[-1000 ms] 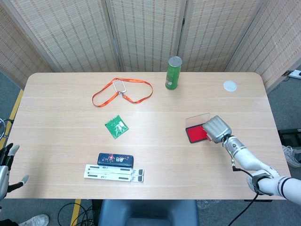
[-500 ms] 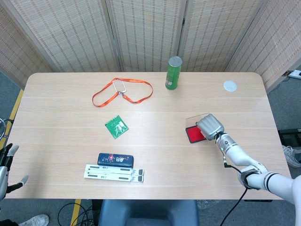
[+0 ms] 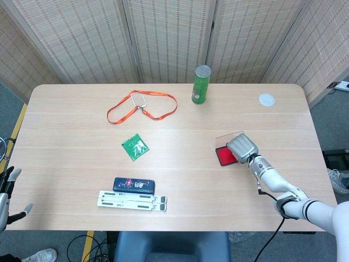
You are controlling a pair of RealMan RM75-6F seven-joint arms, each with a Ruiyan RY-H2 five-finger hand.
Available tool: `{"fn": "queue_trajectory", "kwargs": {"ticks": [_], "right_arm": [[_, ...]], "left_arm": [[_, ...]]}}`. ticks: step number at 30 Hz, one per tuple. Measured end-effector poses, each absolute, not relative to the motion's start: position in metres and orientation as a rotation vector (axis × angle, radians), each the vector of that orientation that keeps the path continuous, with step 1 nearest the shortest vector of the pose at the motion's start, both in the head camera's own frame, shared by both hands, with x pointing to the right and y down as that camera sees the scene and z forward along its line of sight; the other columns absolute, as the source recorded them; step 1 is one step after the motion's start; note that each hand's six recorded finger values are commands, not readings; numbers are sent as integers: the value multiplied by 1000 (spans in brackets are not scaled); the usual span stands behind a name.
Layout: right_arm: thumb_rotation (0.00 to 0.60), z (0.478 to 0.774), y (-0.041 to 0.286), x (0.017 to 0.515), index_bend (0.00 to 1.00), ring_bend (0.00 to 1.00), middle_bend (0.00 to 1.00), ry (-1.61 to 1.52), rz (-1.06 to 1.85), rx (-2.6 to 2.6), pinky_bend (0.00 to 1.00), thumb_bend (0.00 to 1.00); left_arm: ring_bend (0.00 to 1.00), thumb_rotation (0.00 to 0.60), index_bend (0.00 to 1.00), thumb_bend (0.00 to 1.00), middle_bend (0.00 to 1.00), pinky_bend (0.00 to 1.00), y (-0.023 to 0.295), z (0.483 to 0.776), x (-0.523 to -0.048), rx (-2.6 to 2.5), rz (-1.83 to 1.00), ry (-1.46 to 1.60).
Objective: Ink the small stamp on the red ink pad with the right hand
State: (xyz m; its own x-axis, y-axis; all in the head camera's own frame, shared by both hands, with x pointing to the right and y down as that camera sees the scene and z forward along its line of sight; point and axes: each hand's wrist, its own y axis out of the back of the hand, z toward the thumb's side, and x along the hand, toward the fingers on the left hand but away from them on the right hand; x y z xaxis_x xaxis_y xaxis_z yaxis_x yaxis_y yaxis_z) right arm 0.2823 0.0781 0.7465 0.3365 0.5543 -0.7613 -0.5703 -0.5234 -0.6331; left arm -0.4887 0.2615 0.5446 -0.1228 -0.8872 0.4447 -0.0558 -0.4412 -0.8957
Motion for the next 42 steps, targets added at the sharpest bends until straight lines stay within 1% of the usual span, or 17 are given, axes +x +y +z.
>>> {"fn": "queue_trajectory", "kwargs": {"ticks": [10,15,19,24,27,30,35,42], "right_arm": [[600,751,79,285,891,903,1000,22,1404,-1586,841,274],[600,746,79,285,891,902,1000,0,1395,-1591,842,274],[600,731,76,283,891,903,1000,-39,1364,-1602,841,278],[600,699,78,279,891,903,1000,-96,1303,-1617,841,278],[600,683,84,278,891,903,1000,-110,1281,-1638,841,276],[600,674,96,282,891,903,1000,-92,1272,-1653,842,275],[600,681,120,283,891,903,1000,-30,1266,-1685,841,273],[600,702,139,278,891,903,1000,45,1254,-1703,841,272]], "left_arm": [[98,600,0,230,72,269,262,545,-489,-1495,-1637,1073],[98,600,0,230,72,269,262,544,-489,-1492,-1636,1075],[98,600,0,231,72,269,262,543,-489,-1486,-1633,1078],[98,600,0,230,72,269,262,545,-488,-1487,-1638,1065],[98,600,0,230,72,269,263,547,-487,-1488,-1643,1055],[98,600,0,230,72,269,263,549,-486,-1487,-1647,1048],[98,600,0,230,72,269,263,550,-486,-1489,-1650,1042],[98,600,0,231,72,269,263,547,-486,-1490,-1638,1054]]}}
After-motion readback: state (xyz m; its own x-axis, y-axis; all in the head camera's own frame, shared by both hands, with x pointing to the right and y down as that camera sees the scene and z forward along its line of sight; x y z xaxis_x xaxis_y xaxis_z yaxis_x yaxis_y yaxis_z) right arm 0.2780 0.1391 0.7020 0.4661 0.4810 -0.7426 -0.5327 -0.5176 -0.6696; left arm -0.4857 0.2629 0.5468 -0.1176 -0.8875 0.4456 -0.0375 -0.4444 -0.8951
